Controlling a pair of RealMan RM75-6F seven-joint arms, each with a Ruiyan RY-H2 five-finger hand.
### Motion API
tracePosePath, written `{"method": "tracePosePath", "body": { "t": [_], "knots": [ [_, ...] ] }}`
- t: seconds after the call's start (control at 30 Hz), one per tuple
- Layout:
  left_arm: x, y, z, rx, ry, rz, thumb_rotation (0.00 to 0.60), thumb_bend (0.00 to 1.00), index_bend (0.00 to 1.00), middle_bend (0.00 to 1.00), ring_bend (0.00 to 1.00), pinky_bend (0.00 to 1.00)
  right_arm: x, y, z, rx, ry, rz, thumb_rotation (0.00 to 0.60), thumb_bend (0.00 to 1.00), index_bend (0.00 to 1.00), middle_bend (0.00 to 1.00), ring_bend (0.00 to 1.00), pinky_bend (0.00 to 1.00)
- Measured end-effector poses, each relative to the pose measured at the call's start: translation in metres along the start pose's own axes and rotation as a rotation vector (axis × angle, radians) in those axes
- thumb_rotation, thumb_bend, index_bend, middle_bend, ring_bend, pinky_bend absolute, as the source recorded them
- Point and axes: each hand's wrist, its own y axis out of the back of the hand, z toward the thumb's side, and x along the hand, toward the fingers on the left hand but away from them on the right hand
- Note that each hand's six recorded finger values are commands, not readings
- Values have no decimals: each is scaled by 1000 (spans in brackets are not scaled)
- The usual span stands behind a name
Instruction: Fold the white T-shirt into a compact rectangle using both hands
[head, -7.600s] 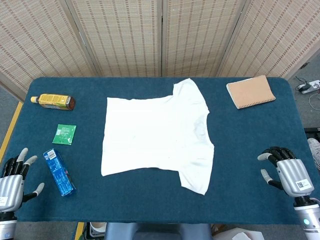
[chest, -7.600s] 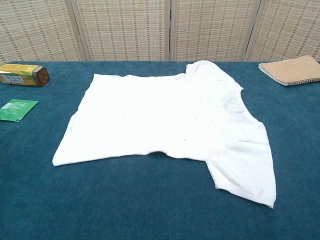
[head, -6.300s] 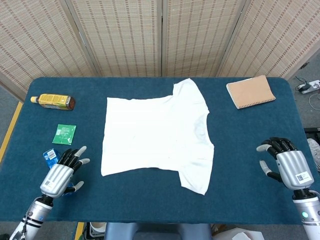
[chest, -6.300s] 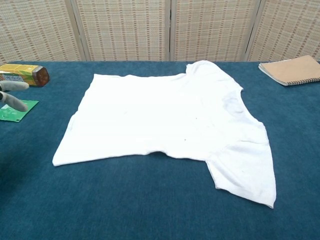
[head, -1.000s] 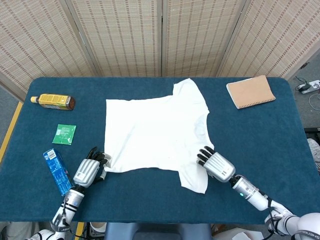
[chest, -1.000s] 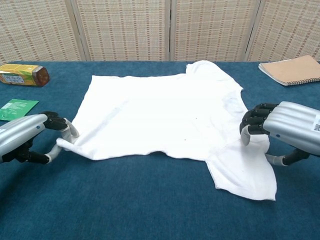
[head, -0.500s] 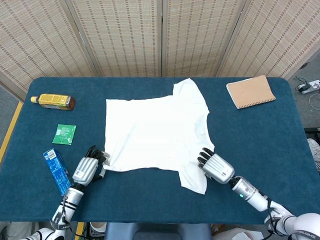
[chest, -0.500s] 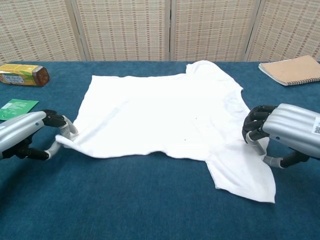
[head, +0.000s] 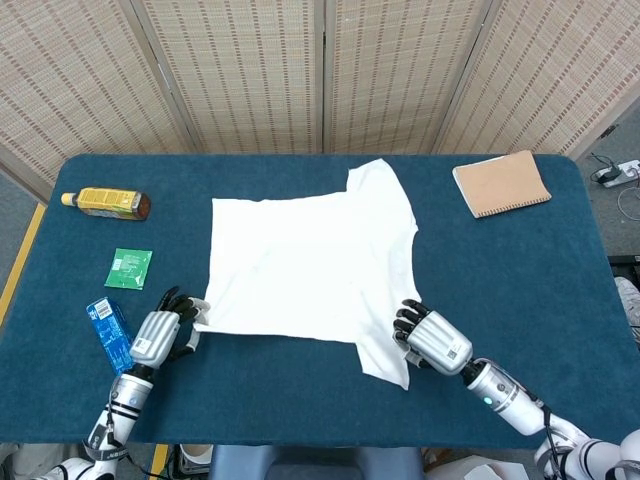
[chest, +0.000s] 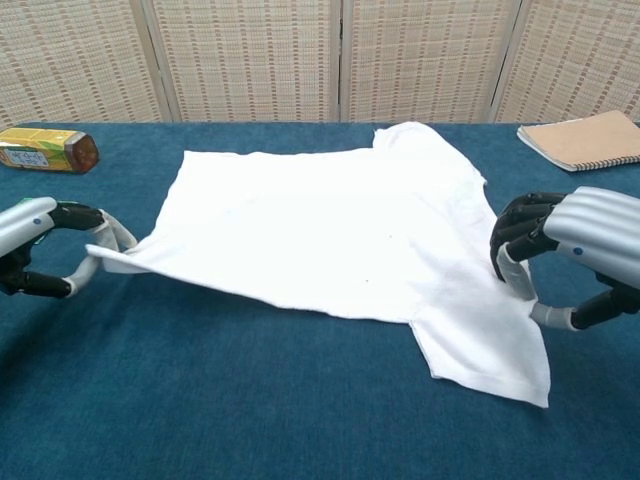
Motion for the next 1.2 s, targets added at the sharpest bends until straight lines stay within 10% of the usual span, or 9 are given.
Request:
{"method": "tracePosePath", "body": {
  "t": [1.2],
  "knots": [
    [-112, 71, -5, -45, -9, 2, 600, 597, 740, 328, 199, 17, 54, 81, 57, -476, 21, 114, 600, 411, 787, 501, 297, 206]
  ]
}}
